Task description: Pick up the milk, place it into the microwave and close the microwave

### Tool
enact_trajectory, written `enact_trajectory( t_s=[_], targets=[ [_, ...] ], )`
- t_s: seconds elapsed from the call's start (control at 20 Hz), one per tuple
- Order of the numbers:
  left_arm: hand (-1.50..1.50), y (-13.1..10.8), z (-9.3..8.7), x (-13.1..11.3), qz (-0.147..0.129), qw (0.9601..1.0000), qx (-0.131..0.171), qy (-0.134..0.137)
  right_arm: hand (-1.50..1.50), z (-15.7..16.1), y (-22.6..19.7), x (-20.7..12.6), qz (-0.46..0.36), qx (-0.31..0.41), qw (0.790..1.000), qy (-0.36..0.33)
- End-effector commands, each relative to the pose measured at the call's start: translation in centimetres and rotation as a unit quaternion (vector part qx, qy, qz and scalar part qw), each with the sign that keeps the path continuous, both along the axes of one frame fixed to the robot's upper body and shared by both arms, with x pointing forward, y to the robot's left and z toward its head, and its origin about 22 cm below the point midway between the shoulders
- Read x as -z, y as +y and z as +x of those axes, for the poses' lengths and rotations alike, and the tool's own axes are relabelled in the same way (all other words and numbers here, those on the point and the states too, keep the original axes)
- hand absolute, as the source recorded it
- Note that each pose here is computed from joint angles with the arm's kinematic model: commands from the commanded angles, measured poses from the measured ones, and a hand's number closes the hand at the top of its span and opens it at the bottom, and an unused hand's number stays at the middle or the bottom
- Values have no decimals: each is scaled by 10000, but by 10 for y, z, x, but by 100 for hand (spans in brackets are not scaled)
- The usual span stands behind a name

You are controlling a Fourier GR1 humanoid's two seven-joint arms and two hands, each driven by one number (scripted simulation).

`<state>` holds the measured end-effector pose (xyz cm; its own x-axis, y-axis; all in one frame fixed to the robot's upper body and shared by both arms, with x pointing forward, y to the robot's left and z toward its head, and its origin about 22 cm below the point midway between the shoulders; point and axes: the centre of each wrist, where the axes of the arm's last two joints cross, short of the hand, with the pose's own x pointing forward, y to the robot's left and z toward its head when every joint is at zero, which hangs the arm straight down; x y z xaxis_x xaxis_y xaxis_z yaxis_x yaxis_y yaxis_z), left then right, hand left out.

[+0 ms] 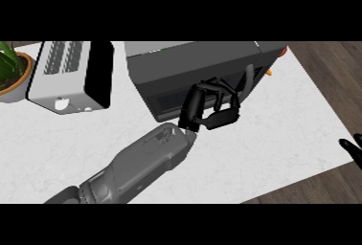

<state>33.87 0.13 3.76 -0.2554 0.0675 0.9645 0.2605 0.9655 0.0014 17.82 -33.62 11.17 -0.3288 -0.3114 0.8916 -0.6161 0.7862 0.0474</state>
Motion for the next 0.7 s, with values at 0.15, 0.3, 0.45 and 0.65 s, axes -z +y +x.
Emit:
enact_trajectory(
  t_s=[0.15,0.3,0.45,0.65],
  targets=[
    [150,10,26,-9,-45,9982,-601,30,-150,0,3,-4,13,-258,9997,-37],
    [150,11,24,-4,-44,9981,-618,33,-150,0,3,-10,-83,-296,9995,-93],
    [150,12,25,-3,-58,9980,-628,-20,-150,-1,4,-6,9,-262,9997,-10],
    [150,12,23,-1,-101,9976,-684,-2,-150,0,4,-12,-54,-345,9994,-43]
  ],
)
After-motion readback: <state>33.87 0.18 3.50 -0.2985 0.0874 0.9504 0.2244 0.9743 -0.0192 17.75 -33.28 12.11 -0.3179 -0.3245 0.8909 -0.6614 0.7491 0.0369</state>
